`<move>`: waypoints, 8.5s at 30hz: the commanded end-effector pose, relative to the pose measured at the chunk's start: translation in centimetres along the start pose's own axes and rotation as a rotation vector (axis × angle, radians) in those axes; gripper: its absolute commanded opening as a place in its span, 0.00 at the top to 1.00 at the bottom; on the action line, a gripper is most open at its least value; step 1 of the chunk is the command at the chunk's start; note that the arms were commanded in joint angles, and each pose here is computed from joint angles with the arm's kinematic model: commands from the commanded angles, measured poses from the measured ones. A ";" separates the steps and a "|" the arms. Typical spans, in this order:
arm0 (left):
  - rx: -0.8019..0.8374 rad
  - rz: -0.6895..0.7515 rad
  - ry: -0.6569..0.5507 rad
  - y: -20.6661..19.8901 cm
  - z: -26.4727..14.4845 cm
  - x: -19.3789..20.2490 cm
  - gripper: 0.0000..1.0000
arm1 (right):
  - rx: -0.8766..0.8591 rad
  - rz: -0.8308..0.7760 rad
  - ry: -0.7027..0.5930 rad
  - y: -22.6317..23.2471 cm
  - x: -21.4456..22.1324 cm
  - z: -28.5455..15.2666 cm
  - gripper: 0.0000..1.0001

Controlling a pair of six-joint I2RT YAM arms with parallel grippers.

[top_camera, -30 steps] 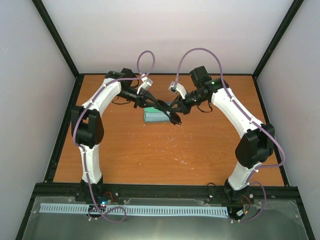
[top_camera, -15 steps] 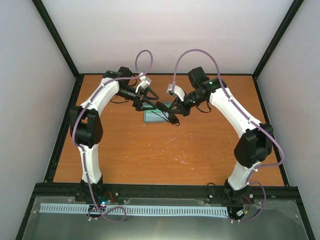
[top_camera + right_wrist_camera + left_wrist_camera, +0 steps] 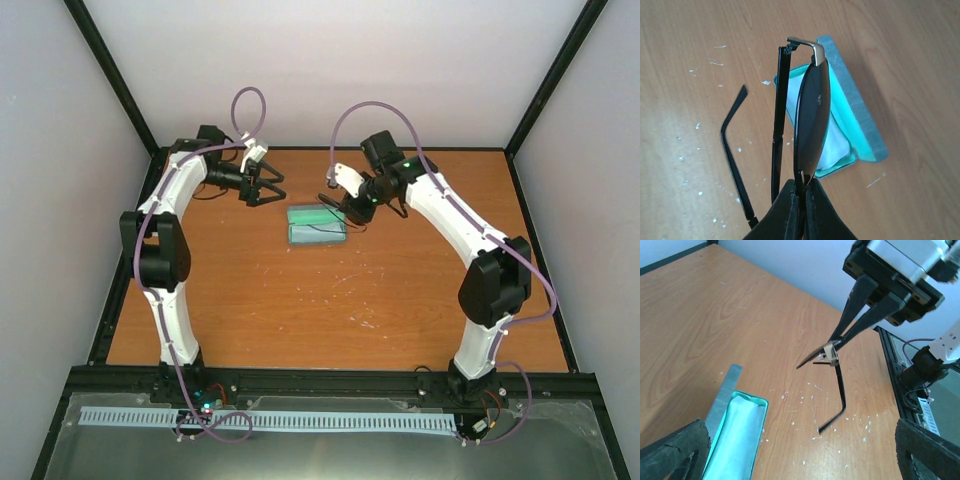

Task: Organize the sunglasses
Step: Fold the sunglasses, then place the sunglasses in the sunglasses case.

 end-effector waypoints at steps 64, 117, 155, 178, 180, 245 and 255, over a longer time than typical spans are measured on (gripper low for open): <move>0.191 0.712 0.007 -21.7 3.5 -0.8 0.83 | -0.956 0.805 -0.730 -1.5 3.5 4.8 0.97; 0.019 0.699 0.052 -17.9 9.0 0.9 0.90 | -0.682 0.988 -0.701 3.2 1.7 -1.0 0.97; -0.585 0.476 -0.431 -12.3 -9.1 -2.9 0.89 | 0.329 1.715 -1.592 9.0 5.8 11.3 0.97; -0.636 0.447 -0.448 -10.7 -10.8 -2.7 0.88 | 0.375 1.797 -1.422 7.9 4.0 15.4 0.97; -0.637 0.433 -0.459 -10.7 -11.2 -2.5 0.88 | 0.386 1.812 -1.373 8.1 4.0 15.7 0.97; -0.706 0.431 -0.449 -10.1 -12.2 -0.2 0.87 | 0.452 0.622 -0.496 5.8 -3.4 4.8 0.76; -0.712 0.445 -0.432 -9.5 -11.9 0.5 0.85 | 0.289 0.127 -0.044 10.5 -2.0 6.4 0.64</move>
Point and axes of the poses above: each gripper's point midway between its finger pads, its own z axis out along the fingers, its own y axis along the line the jaws close on, x = y × z, the point moved 9 cm from there along -z, back along the fingers, and after that the axes turned 14 degrees about -z, right-handed, at the moved point
